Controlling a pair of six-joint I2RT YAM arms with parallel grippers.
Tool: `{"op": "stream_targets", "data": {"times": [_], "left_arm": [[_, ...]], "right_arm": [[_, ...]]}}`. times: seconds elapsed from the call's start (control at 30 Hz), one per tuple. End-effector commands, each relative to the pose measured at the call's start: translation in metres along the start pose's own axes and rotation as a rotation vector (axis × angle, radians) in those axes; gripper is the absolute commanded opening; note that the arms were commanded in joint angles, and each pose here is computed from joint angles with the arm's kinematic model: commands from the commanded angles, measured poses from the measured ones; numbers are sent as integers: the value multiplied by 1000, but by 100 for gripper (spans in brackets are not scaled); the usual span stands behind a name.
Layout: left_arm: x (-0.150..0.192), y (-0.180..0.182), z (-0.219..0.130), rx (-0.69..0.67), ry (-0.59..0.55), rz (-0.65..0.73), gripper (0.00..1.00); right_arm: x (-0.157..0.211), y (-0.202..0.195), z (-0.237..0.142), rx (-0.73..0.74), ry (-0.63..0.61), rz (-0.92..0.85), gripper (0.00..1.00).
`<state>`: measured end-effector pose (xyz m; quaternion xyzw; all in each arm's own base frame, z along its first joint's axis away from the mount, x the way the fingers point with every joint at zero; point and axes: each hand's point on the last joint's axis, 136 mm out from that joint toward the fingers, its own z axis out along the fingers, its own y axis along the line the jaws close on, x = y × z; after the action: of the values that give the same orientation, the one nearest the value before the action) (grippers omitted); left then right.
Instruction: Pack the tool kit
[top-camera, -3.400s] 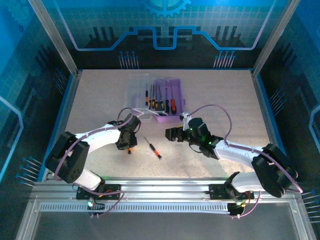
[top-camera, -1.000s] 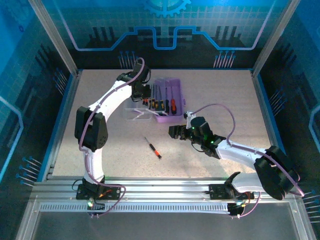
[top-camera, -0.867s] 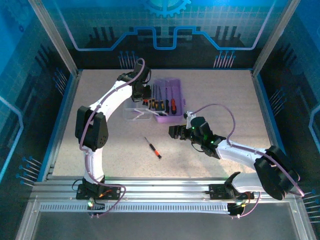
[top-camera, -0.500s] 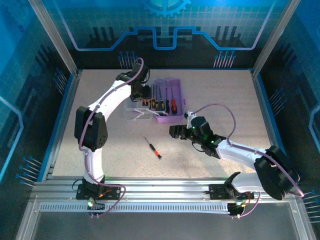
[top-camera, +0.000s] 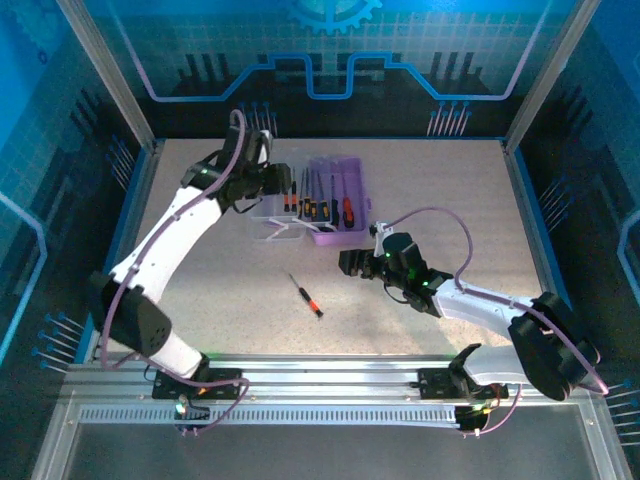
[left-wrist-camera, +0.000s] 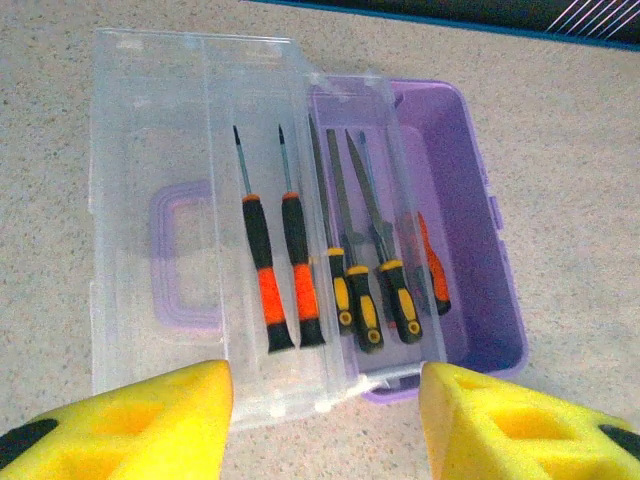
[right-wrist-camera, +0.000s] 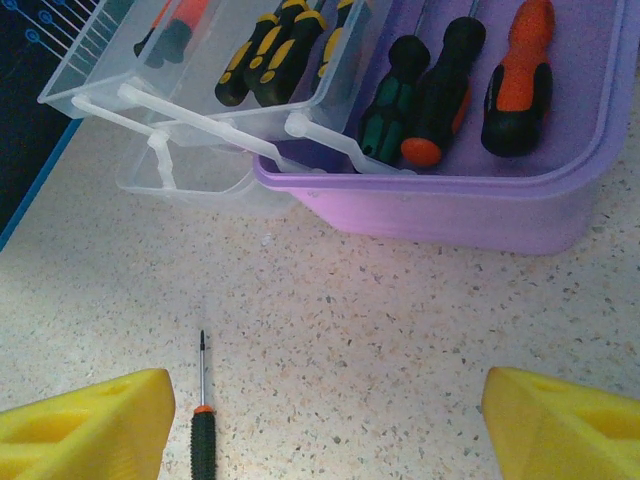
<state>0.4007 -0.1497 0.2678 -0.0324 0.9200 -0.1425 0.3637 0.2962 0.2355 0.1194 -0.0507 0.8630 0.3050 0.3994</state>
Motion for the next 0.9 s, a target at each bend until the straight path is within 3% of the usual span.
{"op": "stream_targets", "data": {"times": [0.0,0.37,0.63,0.87], "left_arm": [[17,9,-12,-15,-11,-37,53],[136,40,-6,-70,132,-183,54],[210,30,10,-111,233,-213,55],[248,14,31,-163,252,-265,56]], "right_arm": [[-9,-1,-5,-7,-26,26,81],[-5,-3,0,-8,-14,47,81],[-3,-8,4,15,-4,53,81],[5,-9,14,-6,45,97,77]]}}
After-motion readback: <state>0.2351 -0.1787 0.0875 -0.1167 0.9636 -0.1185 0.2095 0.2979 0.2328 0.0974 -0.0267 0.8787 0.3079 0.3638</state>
